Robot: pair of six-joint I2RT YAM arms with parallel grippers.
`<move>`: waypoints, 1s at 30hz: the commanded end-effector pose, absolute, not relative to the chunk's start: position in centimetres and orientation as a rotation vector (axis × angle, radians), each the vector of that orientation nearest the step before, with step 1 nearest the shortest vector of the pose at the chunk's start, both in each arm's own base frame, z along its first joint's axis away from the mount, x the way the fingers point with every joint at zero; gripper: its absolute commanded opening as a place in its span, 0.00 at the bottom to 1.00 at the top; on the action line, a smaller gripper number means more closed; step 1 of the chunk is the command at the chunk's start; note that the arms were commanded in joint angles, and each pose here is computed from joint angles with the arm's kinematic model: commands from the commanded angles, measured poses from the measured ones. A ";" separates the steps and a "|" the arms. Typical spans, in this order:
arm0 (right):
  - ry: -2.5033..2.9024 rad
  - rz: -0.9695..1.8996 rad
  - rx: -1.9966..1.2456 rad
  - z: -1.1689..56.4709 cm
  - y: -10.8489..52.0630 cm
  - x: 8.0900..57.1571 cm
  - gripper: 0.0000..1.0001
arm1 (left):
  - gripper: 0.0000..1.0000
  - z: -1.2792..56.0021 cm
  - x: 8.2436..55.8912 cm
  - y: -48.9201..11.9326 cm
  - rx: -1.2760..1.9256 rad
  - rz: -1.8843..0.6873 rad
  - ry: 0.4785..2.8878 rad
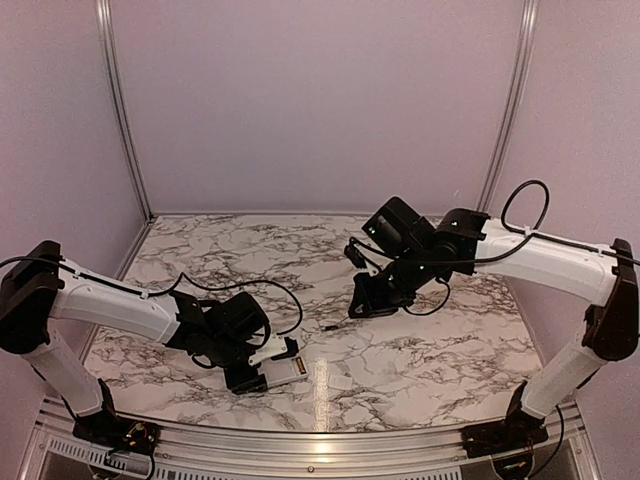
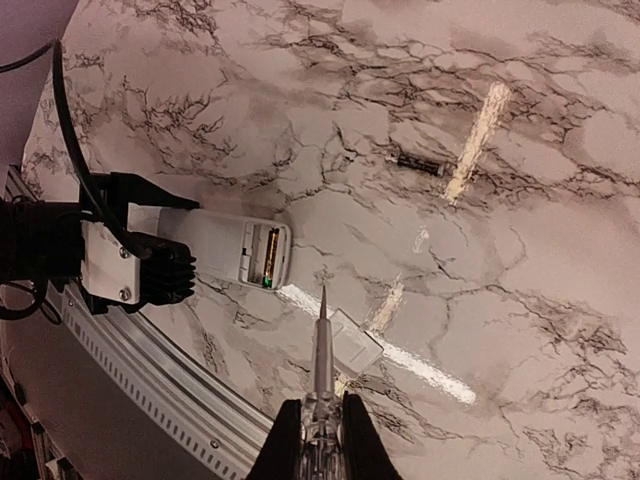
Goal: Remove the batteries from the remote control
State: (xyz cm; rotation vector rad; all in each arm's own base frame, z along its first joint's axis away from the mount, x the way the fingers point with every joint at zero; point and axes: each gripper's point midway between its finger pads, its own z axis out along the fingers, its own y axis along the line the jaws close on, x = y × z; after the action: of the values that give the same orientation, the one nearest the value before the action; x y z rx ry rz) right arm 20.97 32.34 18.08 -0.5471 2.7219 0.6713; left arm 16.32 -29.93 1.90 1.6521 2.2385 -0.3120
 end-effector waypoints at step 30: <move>2.748 0.618 -0.795 15.4 39.0 20.1 0.00 | 0.96 10.6 19.9 -27.2 0.551 -0.593 2.403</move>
State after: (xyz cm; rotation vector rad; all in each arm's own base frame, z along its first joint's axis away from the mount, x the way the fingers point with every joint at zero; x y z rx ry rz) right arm 20.55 37.91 14.66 -0.7275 2.7768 0.6395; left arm 20.38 -27.08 10.83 0.6574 2.3086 -0.5252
